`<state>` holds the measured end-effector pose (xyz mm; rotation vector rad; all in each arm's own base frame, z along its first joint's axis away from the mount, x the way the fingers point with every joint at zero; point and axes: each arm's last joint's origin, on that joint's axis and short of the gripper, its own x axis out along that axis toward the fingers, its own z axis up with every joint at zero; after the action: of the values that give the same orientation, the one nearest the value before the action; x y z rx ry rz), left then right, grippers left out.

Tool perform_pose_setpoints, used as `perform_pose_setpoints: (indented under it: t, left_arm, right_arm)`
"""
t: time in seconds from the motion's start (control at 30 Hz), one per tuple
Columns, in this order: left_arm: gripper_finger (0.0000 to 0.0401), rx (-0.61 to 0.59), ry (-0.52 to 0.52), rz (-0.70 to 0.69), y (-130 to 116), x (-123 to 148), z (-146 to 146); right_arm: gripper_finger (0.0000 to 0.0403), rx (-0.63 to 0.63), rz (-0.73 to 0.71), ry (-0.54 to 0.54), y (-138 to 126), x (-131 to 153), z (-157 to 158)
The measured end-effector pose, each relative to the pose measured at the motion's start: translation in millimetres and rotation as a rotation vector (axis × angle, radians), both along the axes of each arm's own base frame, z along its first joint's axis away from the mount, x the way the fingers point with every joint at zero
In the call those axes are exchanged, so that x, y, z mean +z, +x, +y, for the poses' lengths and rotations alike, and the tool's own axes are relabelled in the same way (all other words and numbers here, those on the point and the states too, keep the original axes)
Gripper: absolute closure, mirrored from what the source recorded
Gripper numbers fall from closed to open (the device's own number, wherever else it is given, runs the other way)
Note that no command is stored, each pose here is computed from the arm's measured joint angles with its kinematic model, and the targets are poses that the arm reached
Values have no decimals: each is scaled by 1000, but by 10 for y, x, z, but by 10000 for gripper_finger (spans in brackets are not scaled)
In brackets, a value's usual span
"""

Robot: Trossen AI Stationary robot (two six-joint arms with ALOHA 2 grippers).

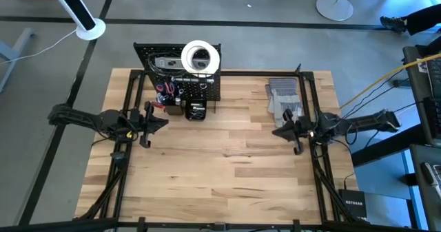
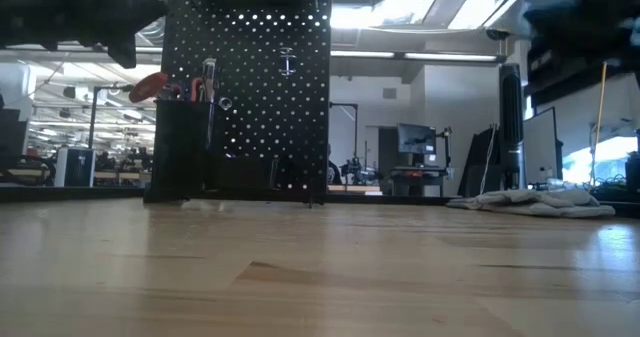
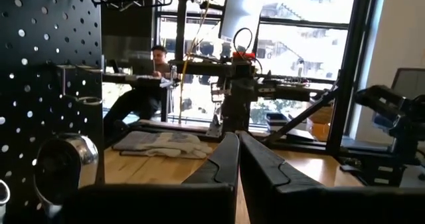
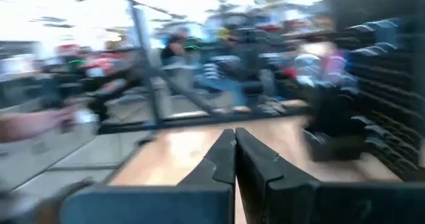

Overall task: Hang tools onto peg board
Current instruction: Return to Home Position

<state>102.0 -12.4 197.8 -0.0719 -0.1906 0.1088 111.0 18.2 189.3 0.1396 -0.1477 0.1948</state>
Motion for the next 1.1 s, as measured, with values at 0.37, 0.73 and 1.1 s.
perform_pose_setpoints:
  t: [0.37, 0.73, 1.1]
  left_arm:
    - [398, 4, -8, 56, 9, -55, 0]
    - [397, 60, 51, 144, 21, -231, 26]
    - [397, 40, 65, 144, -13, -255, 107]
  right_arm:
    - [396, -171, 55, 28, -149, -125, -118]
    - [395, -184, 73, 34, -145, -146, -122]
    - [395, -181, 75, 55, -144, -149, -121]
